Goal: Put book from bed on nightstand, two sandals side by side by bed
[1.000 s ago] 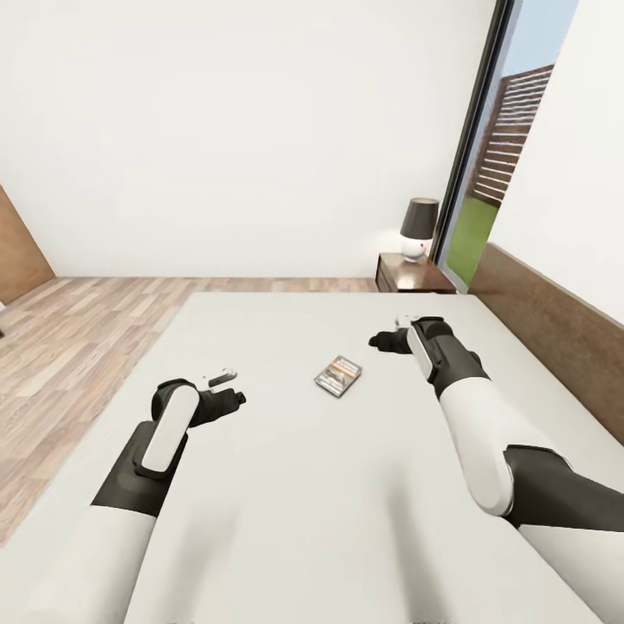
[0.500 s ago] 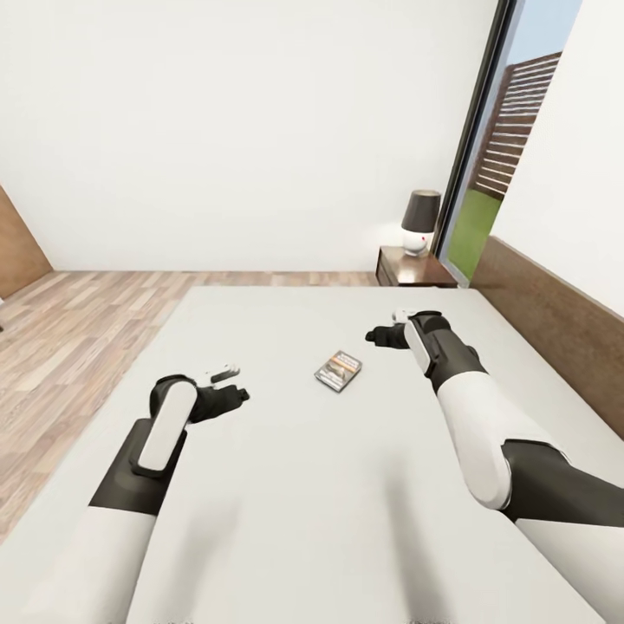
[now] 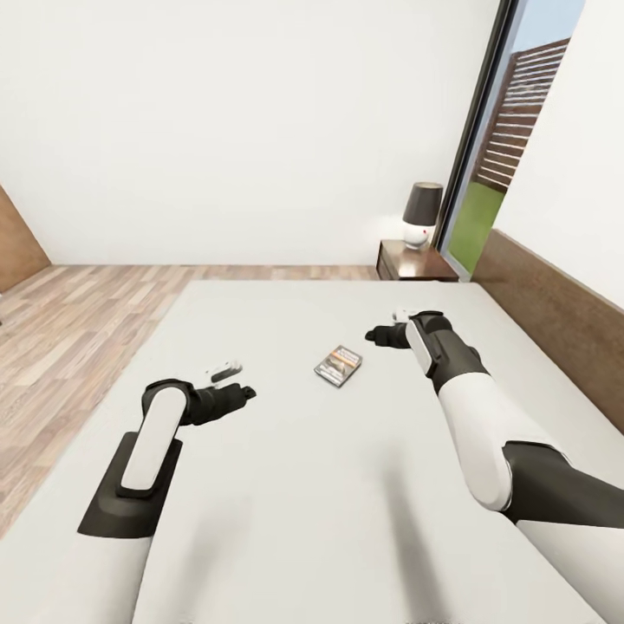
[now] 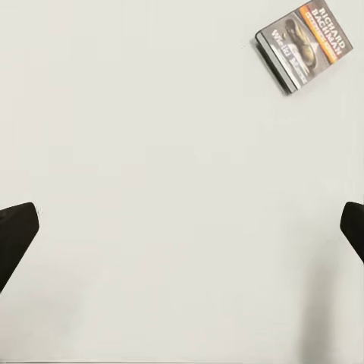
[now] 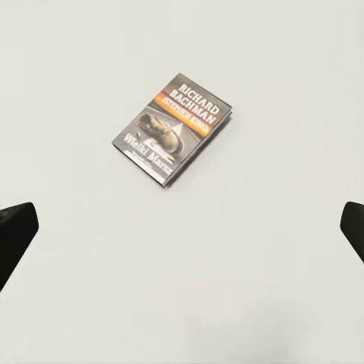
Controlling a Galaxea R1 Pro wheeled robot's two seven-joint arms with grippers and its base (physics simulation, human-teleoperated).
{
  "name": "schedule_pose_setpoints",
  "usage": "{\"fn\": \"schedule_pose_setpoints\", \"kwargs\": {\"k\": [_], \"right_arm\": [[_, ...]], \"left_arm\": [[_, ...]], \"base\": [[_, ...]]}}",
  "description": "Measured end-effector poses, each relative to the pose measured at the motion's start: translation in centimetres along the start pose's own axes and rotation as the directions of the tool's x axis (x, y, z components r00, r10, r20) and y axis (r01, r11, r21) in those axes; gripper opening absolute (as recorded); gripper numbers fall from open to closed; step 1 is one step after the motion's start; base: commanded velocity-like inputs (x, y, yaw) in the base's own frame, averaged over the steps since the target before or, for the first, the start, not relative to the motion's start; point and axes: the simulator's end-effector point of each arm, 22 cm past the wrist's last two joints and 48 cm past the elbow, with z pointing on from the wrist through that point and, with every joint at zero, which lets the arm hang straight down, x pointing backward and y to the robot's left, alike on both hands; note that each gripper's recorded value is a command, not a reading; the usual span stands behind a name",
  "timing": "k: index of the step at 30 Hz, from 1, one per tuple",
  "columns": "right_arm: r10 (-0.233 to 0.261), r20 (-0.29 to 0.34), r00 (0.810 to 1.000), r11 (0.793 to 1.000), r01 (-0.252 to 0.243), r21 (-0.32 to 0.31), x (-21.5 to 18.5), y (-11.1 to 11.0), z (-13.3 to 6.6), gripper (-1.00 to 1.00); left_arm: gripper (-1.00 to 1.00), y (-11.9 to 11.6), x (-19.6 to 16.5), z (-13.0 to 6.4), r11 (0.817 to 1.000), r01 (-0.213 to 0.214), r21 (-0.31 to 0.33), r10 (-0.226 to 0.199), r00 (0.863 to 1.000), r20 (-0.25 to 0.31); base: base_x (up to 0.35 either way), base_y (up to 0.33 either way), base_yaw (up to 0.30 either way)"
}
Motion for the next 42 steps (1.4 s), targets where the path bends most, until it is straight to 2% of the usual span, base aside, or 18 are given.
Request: {"fn": "schedule_pose_setpoints", "kwargs": {"k": [23, 33, 42], "right_arm": [[-0.008, -0.026, 1.0, 1.0, 0.007, -0.01, 1.9, 0.3, 2.1, 1.0], [-0.013, 0.041, 0.999, 1.0, 0.014, -0.002, 0.9, 0.0, 2.8, 1.0], [-0.015, 0.046, 0.999, 1.0, 0.015, 0.002, 1.2, -0.2, 3.6, 1.0]], "left_arm": [[1.0, 3.6, 0.7, 1.4, 0.999, -0.005, -0.053, 0.004, 1.0, -0.022], [1.0, 3.9, 1.7, 2.0, 1.0, 0.024, 0.015, -0.023, 0.996, -0.083], [1.0, 4.9, 2.5, 2.7, 0.999, 0.031, 0.012, -0.029, 0.993, -0.114]], "base": [[0.0, 0.0, 0.0], [0.0, 0.0, 0.0], [0.0, 0.0, -0.043]]}}
